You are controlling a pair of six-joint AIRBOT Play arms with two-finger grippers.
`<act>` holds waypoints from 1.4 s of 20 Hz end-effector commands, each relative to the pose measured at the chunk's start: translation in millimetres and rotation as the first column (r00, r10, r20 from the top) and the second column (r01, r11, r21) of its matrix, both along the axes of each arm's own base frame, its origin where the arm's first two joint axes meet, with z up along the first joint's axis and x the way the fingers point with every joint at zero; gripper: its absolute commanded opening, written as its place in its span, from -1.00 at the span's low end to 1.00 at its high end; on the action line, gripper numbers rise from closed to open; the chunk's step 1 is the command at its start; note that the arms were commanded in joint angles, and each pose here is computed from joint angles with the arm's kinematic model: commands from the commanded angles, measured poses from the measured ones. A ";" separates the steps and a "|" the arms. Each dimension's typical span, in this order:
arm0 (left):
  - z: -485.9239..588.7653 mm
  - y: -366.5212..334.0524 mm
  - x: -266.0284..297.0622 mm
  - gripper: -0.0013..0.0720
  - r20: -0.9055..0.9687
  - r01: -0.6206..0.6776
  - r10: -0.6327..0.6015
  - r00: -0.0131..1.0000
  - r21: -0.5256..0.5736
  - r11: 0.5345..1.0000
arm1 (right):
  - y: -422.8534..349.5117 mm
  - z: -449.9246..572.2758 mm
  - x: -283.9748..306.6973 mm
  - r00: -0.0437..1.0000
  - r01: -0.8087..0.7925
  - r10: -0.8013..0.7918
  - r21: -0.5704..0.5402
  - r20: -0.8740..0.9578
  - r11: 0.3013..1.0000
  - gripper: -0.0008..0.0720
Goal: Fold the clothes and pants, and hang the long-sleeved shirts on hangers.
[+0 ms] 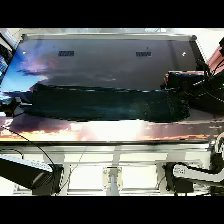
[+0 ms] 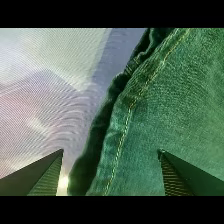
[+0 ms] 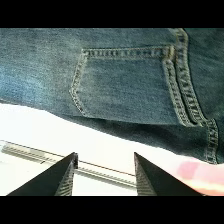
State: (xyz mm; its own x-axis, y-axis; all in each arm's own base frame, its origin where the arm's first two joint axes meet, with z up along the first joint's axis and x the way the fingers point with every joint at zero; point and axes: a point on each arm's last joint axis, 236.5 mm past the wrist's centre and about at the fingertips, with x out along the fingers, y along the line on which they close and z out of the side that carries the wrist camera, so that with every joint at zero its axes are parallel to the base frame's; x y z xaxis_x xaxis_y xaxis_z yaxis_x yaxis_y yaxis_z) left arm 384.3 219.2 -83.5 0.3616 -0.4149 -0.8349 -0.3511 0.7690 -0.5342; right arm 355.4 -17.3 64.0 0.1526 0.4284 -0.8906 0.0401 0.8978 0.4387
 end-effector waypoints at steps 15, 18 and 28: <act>3.0 -76.1 6.5 -0.90 -0.066 0.179 -0.197 0.978 -0.219 0.959 | 1.3 -1.7 6.4 1.000 0.014 -0.013 -0.025 0.012 1.000 0.15; 52.4 -72.9 8.6 -0.91 -0.079 0.191 -0.214 0.974 -0.232 0.954 | -1.2 -2.9 5.5 1.000 0.013 -0.013 -0.037 0.009 0.999 0.14; 210.3 -170.3 53.1 -0.91 0.161 0.369 -0.377 0.912 0.077 0.926 | -8.1 -3.2 18.0 0.996 -0.017 0.024 -0.076 0.081 0.997 0.14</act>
